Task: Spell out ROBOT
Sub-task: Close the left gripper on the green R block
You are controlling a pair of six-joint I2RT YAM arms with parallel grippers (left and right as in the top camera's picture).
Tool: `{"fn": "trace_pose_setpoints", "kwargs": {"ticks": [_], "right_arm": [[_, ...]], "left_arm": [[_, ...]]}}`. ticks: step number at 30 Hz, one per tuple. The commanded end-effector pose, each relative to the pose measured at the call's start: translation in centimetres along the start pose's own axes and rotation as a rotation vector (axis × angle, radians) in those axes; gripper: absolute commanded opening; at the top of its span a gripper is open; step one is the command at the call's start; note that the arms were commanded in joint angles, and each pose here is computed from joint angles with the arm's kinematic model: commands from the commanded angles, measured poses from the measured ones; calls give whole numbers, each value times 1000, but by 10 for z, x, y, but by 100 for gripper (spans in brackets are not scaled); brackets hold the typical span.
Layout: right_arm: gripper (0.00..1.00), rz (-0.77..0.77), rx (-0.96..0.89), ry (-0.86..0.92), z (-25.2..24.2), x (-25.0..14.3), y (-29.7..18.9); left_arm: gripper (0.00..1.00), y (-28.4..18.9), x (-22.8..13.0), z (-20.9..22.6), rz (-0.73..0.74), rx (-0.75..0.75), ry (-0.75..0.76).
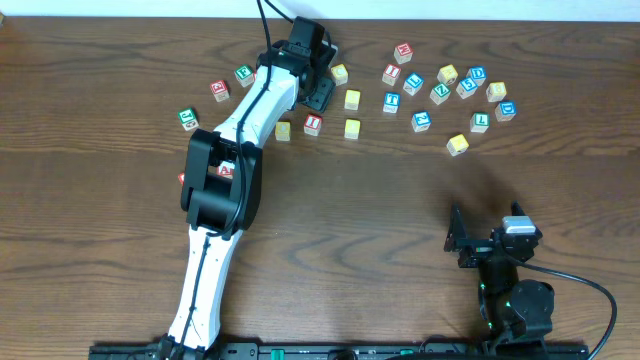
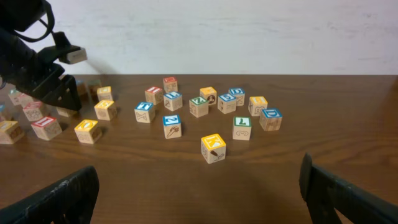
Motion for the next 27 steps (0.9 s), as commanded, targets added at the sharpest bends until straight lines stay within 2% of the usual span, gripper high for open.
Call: {"fn": "trace_pose_setpoints", "kwargs": {"ticks": [1,6,11,27], "right_arm": [[99,2,-5,13,0,-1,0],[99,2,-5,13,0,-1,0],[99,2,-5,13,0,-1,0],[99,2,-5,13,0,-1,0]], "left_arm": [[65,1,4,6,-9,18,6],[64,1,4,6,-9,18,6],[59,1,3,6,-6,18,6],[59,15,-6,8,27,36,16]]}}
Point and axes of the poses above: each gripper's point midway between its finger pads, its own y axis out along the fingers, its own z axis along the line the jaws close on, x = y × z, the point moved 3 cm from there along -y, back along the fingers, and after that the axes turned 6 degrees about y, right-handed, at the moved point
